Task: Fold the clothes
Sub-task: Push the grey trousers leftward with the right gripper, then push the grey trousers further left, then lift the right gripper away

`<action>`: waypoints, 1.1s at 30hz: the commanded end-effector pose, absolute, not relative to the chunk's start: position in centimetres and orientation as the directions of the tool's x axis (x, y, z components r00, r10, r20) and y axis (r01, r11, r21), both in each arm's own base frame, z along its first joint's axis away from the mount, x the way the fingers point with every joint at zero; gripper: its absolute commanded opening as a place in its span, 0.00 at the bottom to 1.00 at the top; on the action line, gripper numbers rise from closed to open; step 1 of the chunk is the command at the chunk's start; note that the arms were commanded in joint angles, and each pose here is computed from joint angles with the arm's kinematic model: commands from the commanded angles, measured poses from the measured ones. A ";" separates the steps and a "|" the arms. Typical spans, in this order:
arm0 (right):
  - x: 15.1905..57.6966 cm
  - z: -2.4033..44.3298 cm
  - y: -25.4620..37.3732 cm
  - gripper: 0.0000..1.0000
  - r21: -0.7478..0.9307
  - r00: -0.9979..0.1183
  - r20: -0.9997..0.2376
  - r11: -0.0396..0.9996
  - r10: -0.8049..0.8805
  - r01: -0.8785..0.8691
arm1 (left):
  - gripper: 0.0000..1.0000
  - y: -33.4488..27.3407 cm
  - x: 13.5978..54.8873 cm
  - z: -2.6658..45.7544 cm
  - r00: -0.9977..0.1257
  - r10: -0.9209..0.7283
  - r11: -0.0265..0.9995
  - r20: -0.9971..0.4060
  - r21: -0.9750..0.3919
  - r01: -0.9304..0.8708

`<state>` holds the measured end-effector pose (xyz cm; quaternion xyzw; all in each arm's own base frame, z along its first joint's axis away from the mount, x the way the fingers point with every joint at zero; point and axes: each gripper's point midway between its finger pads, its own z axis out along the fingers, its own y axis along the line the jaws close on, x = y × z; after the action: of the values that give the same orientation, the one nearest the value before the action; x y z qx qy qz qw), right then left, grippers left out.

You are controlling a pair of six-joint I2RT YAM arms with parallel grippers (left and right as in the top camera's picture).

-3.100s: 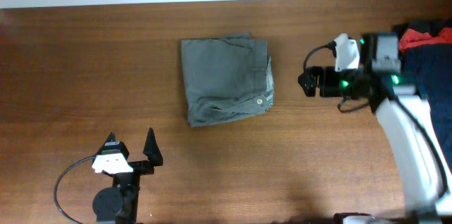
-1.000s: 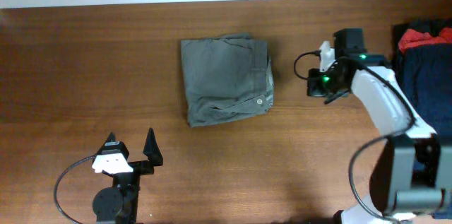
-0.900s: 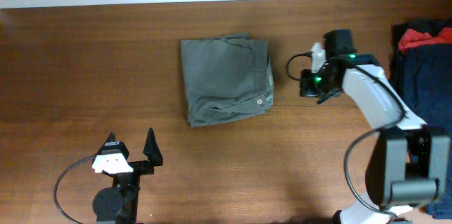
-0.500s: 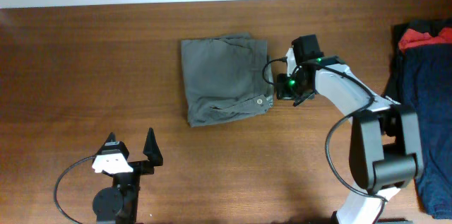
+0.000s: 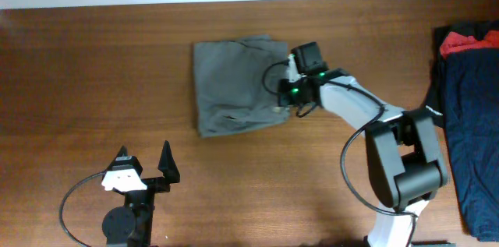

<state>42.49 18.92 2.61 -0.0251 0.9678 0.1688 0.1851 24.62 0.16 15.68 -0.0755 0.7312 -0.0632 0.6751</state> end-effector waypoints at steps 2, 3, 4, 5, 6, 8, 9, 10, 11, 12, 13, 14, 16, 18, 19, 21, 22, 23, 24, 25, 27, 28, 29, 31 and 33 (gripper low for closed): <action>42.2 2.4 23.4 0.04 0.376 -0.927 -0.373 0.920 0.038 -0.114 | 0.99 -0.1 24.6 15.6 -0.081 -0.176 0.984 -0.981 -0.176 -0.008; 42.1 2.5 24.3 0.04 0.391 -0.925 -0.379 0.912 0.036 -0.125 | 0.99 -0.1 24.6 15.6 -0.081 -0.176 0.984 -0.981 -0.176 -0.008; 42.1 2.6 25.6 0.04 0.412 -0.921 -0.389 0.900 0.028 -0.146 | 0.99 -0.1 24.6 15.6 -0.081 -0.176 0.984 -0.981 -0.176 -0.008; 42.0 2.5 26.6 0.04 0.423 -0.917 -0.398 0.891 0.021 -0.163 | 0.99 -0.1 24.6 15.6 -0.081 -0.176 0.984 -0.981 -0.176 -0.008; 41.9 2.6 27.4 0.04 0.432 -0.913 -0.407 0.884 0.015 -0.178 | 0.99 -0.1 24.6 15.6 -0.081 -0.176 0.984 -0.981 -0.176 -0.008; 41.5 2.6 28.8 0.04 0.439 -0.909 -0.418 0.874 -0.004 -0.206 | 0.99 -0.1 24.6 15.6 -0.081 -0.176 0.984 -0.981 -0.176 -0.008; 41.4 2.7 29.2 0.04 0.438 -0.907 -0.421 0.873 -0.014 -0.216 | 0.99 -0.1 24.6 15.6 -0.081 -0.176 0.984 -0.981 -0.176 -0.008; 41.2 2.9 29.5 0.04 0.431 -0.904 -0.426 0.871 -0.034 -0.235 | 0.99 -0.1 24.6 15.6 -0.081 -0.176 0.984 -0.981 -0.176 -0.008; 41.2 3.1 29.6 0.04 0.423 -0.903 -0.427 0.871 -0.049 -0.248 | 0.99 -0.1 24.6 15.6 -0.081 -0.176 0.984 -0.981 -0.176 -0.008; 41.3 3.7 29.5 0.04 0.412 -0.902 -0.427 0.874 -0.066 -0.258 | 0.99 -0.1 24.6 15.6 -0.081 -0.176 0.984 -0.981 -0.176 -0.008; 41.5 4.2 29.4 0.04 0.404 -0.901 -0.426 0.875 -0.077 -0.266 | 0.99 -0.1 24.6 15.6 -0.081 -0.176 0.984 -0.981 -0.176 -0.008; 41.9 5.3 29.0 0.04 0.390 -0.900 -0.427 0.880 -0.090 -0.273 | 0.99 -0.1 24.6 15.6 -0.081 -0.176 0.984 -0.981 -0.176 -0.008; 42.9 7.7 28.0 0.04 0.355 -0.894 -0.434 0.891 -0.111 -0.284 | 0.99 -0.1 24.6 15.6 -0.080 -0.176 0.984 -0.981 -0.176 -0.008; 44.1 10.7 25.8 0.04 0.294 -0.894 -0.440 0.926 -0.088 -0.236 | 0.99 -0.1 24.6 15.6 -0.081 -0.176 0.984 -0.981 -0.176 -0.008; 44.6 11.9 24.8 0.04 0.268 -0.893 -0.444 0.940 -0.075 -0.213 | 0.99 -0.1 24.6 15.6 -0.081 -0.176 0.984 -0.981 -0.176 -0.008; 45.8 14.8 22.9 0.04 0.241 -0.886 -0.461 0.956 -0.042 -0.171 | 0.99 -0.1 24.6 15.6 -0.081 -0.176 0.984 -0.981 -0.176 -0.008; 46.4 16.1 22.1 0.04 0.242 -0.880 -0.474 0.956 -0.031 -0.164 | 0.99 -0.1 24.6 15.6 -0.081 -0.176 0.984 -0.981 -0.176 -0.008; 46.9 16.8 21.5 0.04 0.241 -0.875 -0.484 0.958 -0.021 -0.156 | 0.99 -0.1 24.6 15.6 -0.081 -0.176 0.984 -0.981 -0.176 -0.008; 47.4 17.3 20.7 0.04 0.238 -0.869 -0.494 0.960 -0.014 -0.151 | 0.99 -0.1 24.6 15.6 -0.081 -0.176 0.984 -0.981 -0.176 -0.008; 47.9 17.4 19.9 0.04 0.235 -0.867 -0.498 0.962 0.000 -0.136 | 0.99 -0.1 24.6 15.6 -0.081 -0.176 0.984 -0.981 -0.176 -0.008; 48.6 16.9 18.3 0.04 0.233 -0.870 -0.493 0.967 0.028 -0.101 | 0.99 -0.1 24.6 15.6 -0.081 -0.176 0.984 -0.981 -0.176 -0.008; 48.9 16.3 17.7 0.04 0.232 -0.875 -0.483 0.969 0.038 -0.086 | 0.99 -0.1 24.6 15.6 -0.081 -0.176 0.984 -0.981 -0.176 -0.008; 49.2 15.5 17.2 0.04 0.231 -0.881 -0.471 0.970 0.046 -0.073 | 0.99 -0.1 24.6 15.6 -0.081 -0.176 0.984 -0.981 -0.176 -0.008; 49.7 13.8 16.9 0.04 0.226 -0.893 -0.448 0.972 0.051 -0.058 | 0.99 -0.1 24.6 15.6 -0.081 -0.176 0.984 -0.981 -0.176 -0.008; 50.1 11.9 17.1 0.04 0.220 -0.903 -0.428 0.974 0.046 -0.055 | 0.99 -0.1 24.6 15.6 -0.081 -0.176 0.984 -0.981 -0.176 -0.008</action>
<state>49.80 16.63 15.26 0.0064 0.9608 0.1294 0.2451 24.62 0.16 15.68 -0.0755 0.7312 -0.0632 0.6751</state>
